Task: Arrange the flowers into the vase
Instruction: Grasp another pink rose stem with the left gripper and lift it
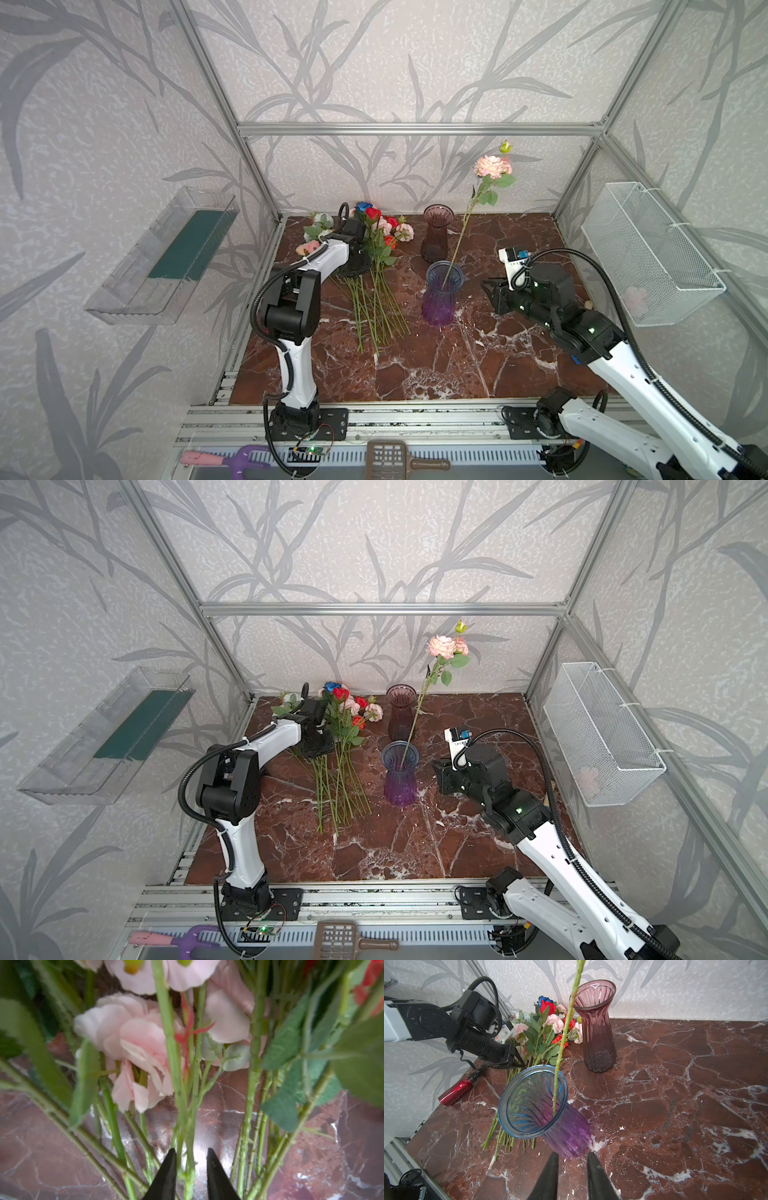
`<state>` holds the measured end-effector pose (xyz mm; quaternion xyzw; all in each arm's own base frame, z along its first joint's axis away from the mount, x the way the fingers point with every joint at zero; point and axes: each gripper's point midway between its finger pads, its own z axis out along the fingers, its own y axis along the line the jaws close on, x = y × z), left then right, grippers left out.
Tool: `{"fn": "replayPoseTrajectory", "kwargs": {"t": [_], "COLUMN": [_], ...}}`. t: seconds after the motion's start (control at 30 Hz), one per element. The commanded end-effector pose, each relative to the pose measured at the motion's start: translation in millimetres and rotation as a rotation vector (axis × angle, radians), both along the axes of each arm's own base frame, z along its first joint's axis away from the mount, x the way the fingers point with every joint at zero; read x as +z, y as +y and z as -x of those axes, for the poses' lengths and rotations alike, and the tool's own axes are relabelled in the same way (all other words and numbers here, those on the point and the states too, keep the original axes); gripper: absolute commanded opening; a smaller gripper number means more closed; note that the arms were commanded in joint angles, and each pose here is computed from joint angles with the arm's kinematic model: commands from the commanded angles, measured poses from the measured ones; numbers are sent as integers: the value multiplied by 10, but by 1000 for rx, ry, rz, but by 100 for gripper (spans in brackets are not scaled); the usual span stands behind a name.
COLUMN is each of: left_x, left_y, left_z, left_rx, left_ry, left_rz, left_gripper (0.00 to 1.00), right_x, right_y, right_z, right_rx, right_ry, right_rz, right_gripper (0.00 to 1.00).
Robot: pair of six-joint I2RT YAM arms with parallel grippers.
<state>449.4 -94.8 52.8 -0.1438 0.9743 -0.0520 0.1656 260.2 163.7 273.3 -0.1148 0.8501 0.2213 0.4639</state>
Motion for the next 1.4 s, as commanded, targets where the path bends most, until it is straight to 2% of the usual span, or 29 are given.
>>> {"fn": "replayPoseTrajectory", "kwargs": {"t": [0.0,0.13,0.3,0.4,0.47,0.73,1.1,1.2,1.37], "left_x": [54,45,76,195,320,987,1835,2086,2723], "left_y": [-6,-27,-35,-26,-22,-22,123,-6,-491], "left_z": [29,20,17,15,12,50,170,205,422], "left_rx": [-35,-52,-59,-57,-55,-60,-65,-111,-306], "left_ry": [18,17,19,-7,-34,-178,-418,-515,-826], "left_rz": [-35,-35,-35,-35,-32,-1,-32,48,342], "left_gripper": [21,19,6,3,0,0,0,0,0], "right_x": [26,51,84,114,134,279,505,594,868], "right_y": [4,15,23,9,-3,28,101,148,308], "right_z": [-32,-40,-33,-18,-16,-18,-43,-36,23], "right_rx": [-2,1,5,3,-1,8,24,45,122], "right_ry": [-29,-36,-42,-47,-51,-61,-75,-85,-119], "right_rz": [1,-4,-13,-14,-13,-38,-86,-112,-200], "right_gripper": [26,26,26,26,26,26,25,26,26]}}
